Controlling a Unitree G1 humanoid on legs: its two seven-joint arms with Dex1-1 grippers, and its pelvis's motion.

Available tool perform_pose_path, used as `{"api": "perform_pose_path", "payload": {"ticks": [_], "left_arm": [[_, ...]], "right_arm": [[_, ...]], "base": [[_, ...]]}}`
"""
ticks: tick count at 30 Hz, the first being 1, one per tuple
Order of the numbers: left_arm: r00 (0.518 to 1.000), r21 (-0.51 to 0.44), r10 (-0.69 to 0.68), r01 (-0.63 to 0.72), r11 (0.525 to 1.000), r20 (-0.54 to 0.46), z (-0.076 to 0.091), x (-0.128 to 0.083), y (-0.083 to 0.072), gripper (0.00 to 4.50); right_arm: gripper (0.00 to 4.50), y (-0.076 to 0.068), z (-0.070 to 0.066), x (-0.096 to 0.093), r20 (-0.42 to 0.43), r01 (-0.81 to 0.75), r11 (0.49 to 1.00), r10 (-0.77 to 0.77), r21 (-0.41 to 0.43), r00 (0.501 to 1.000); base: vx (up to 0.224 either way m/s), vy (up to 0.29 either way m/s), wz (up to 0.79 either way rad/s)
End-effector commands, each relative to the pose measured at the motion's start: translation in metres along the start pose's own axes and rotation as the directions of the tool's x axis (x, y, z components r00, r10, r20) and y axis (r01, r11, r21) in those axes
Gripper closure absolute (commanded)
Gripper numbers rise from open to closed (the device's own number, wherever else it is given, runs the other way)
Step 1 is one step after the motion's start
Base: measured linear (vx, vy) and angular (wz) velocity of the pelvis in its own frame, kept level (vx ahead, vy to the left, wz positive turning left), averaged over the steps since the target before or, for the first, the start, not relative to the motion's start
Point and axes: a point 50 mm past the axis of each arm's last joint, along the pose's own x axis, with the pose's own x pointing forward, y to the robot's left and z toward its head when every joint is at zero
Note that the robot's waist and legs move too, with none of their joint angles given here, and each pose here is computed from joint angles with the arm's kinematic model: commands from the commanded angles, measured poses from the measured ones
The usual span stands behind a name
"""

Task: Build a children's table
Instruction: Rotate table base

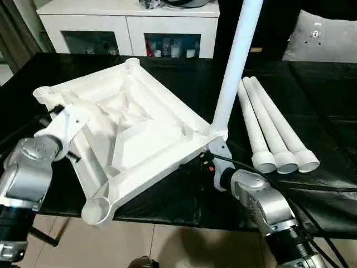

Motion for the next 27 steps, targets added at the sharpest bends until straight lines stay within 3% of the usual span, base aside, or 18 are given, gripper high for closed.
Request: {"api": "perform_pose_path", "payload": {"ticks": [1, 11, 13, 14, 17, 18, 22, 27], "left_arm": [[0.998, 0.011, -0.064, 0.064, 0.998, -0.024, -0.002, -0.002, -0.007, 4.47], [0.934, 0.109, -0.349, 0.355, 0.928, -0.070, -0.006, -0.015, -0.038, 4.47], [0.868, 0.140, -0.493, 0.495, 0.857, -0.054, -0.005, -0.023, -0.049, 4.47], [0.868, 0.140, -0.493, 0.495, 0.857, -0.054, -0.005, -0.023, -0.049, 4.47], [0.812, 0.159, -0.582, 0.581, 0.799, -0.045, -0.002, -0.028, -0.056, 4.47], [0.731, 0.181, -0.682, 0.674, 0.716, -0.025, 0.001, -0.034, -0.065, 4.47], [0.614, 0.217, -0.789, 0.769, 0.601, 0.010, 0.007, -0.041, -0.079, 4.47], [0.524, 0.221, -0.849, 0.822, 0.526, 0.073, 0.018, -0.043, -0.092, 4.47]], "right_arm": [[0.00, -0.002, 0.000, 0.003, -0.021, 0.007, 1.000, -0.007, -0.003, 1.000], [0.00, -0.013, 0.002, 0.015, -0.041, 0.082, 0.996, -0.083, -0.036, 0.996], [0.00, -0.017, 0.006, 0.018, -0.032, 0.100, 0.994, -0.101, -0.037, 0.994], [0.00, -0.017, 0.006, 0.018, -0.032, 0.100, 0.994, -0.101, -0.037, 0.994], [0.00, -0.019, 0.008, 0.019, -0.030, 0.095, 0.994, -0.097, -0.053, 0.995], [0.00, -0.021, 0.010, 0.020, -0.028, 0.091, 0.994, -0.093, -0.067, 0.995], [0.00, -0.025, 0.013, 0.020, -0.022, 0.092, 0.992, -0.095, -0.089, 0.995], [0.00, -0.030, 0.015, 0.020, -0.018, 0.096, 0.991, -0.098, -0.095, 0.995]], "base": [[0.000, 0.000, 0.00], [0.000, 0.000, 0.00], [0.000, 0.000, 0.00], [0.000, 0.000, 0.00], [0.000, 0.000, 0.00], [0.000, 0.000, 0.00], [0.000, 0.000, 0.00], [0.000, 0.000, 0.00]]}}
